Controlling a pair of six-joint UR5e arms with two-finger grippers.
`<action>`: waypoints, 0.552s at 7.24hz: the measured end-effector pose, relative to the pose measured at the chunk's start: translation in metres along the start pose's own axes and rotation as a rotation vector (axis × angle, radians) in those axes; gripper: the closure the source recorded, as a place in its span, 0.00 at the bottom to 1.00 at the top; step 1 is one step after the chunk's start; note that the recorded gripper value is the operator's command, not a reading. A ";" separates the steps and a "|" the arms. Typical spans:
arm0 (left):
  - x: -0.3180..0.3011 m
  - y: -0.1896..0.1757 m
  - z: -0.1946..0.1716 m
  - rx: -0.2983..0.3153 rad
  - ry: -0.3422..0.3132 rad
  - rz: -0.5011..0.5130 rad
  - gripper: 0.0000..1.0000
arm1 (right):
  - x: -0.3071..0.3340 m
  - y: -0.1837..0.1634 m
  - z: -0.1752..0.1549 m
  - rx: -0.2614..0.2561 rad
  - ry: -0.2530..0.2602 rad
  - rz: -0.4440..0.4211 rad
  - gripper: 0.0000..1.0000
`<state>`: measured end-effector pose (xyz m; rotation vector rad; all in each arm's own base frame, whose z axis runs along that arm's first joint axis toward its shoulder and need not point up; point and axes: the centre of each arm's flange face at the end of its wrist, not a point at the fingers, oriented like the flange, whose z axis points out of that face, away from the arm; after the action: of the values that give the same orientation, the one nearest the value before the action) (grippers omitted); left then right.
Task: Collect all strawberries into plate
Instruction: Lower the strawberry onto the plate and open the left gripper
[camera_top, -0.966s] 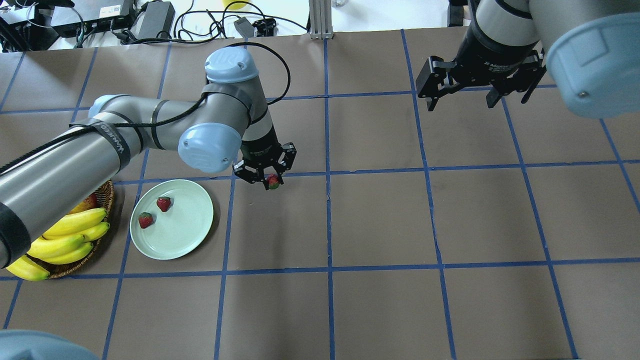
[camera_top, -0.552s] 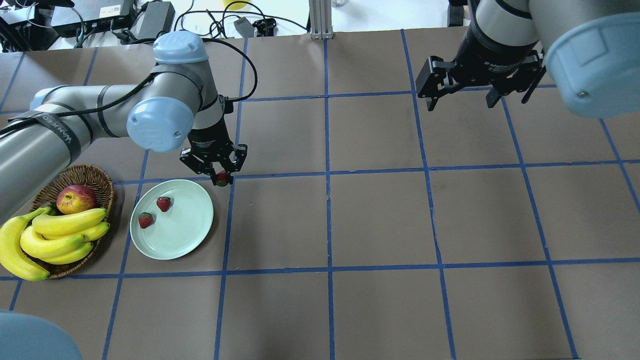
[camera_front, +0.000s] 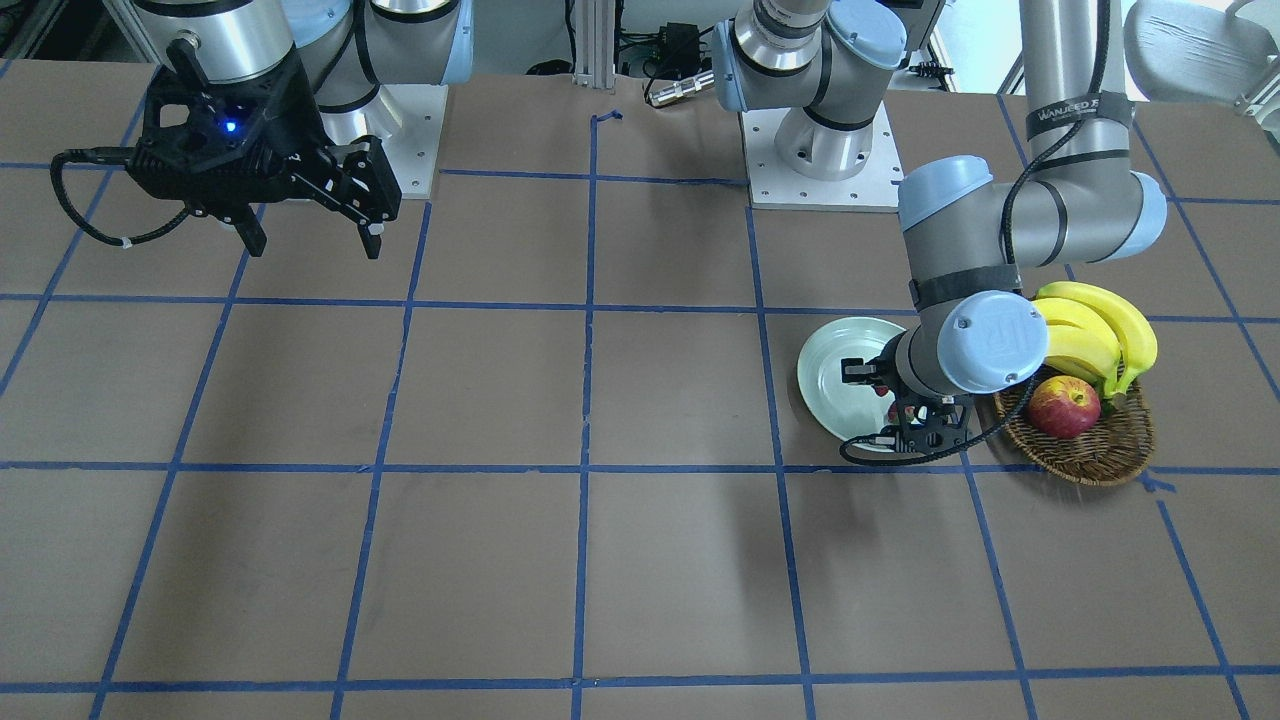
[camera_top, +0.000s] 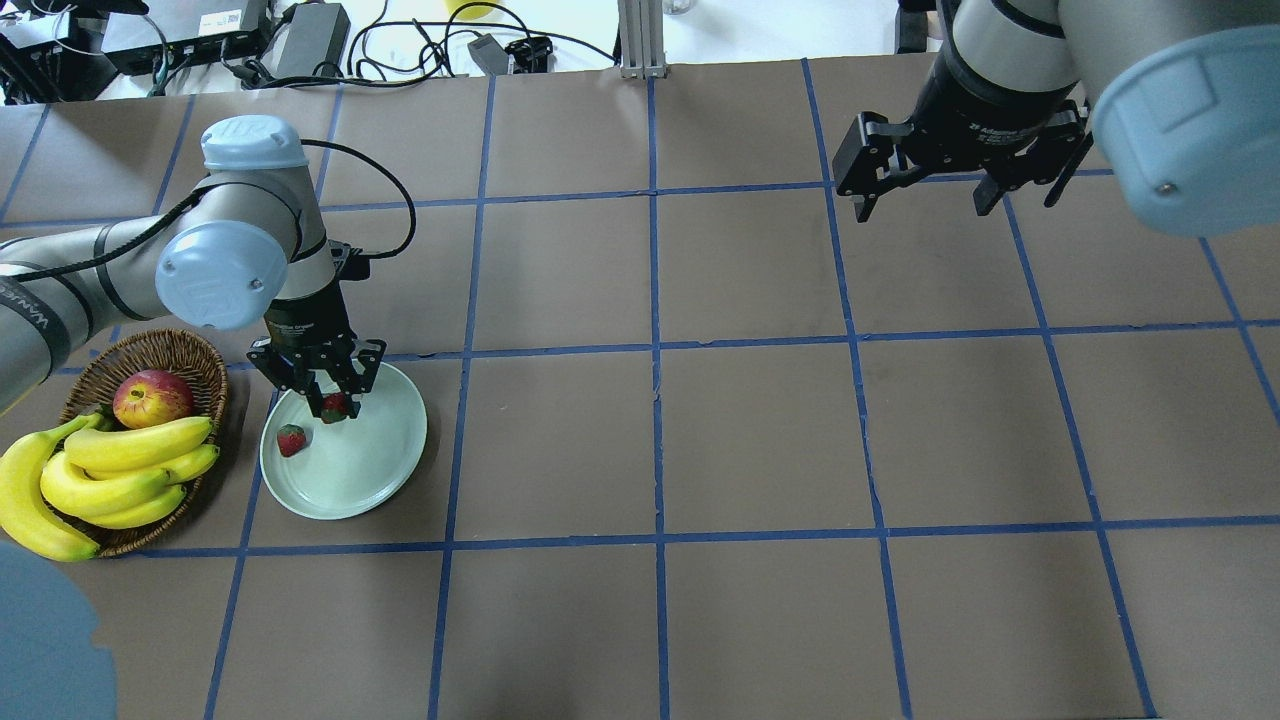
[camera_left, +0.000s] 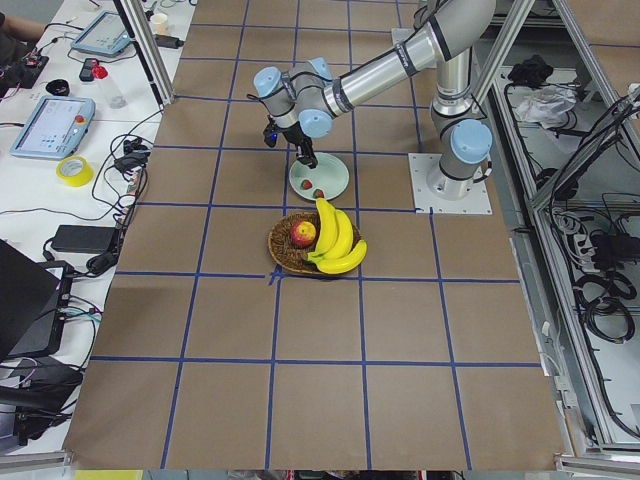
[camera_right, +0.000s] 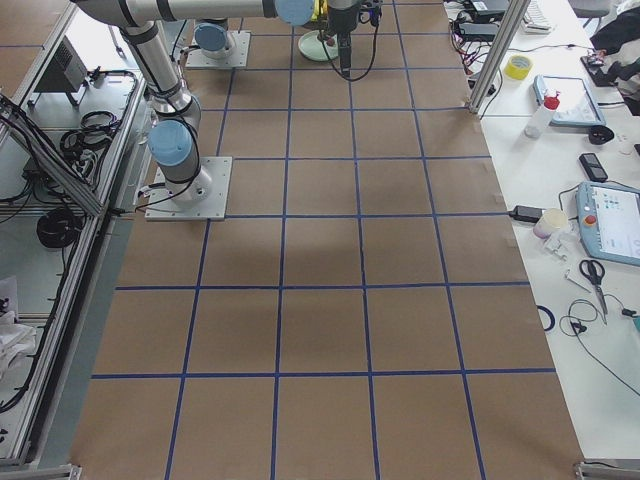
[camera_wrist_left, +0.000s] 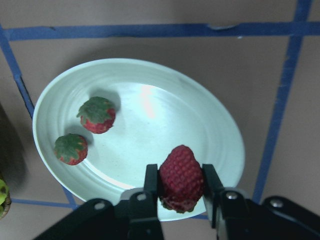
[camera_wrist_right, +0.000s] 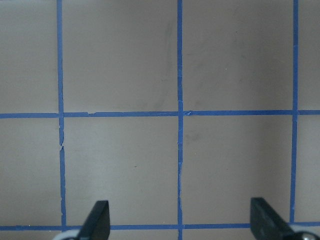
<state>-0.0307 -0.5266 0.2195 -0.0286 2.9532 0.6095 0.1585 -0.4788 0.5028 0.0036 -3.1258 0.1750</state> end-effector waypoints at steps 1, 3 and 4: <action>-0.003 0.002 -0.004 0.010 0.000 -0.001 0.00 | 0.000 0.000 0.000 0.000 0.000 0.000 0.00; 0.002 0.011 -0.036 0.082 0.017 0.005 0.00 | 0.000 0.000 0.000 -0.001 0.001 0.000 0.00; 0.005 0.018 -0.076 0.162 0.068 0.004 0.00 | 0.000 0.000 0.000 0.000 0.002 0.000 0.00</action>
<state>-0.0452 -0.5406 0.2954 -0.0286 3.0587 0.3749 0.1584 -0.4788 0.5027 0.0035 -3.1243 0.1744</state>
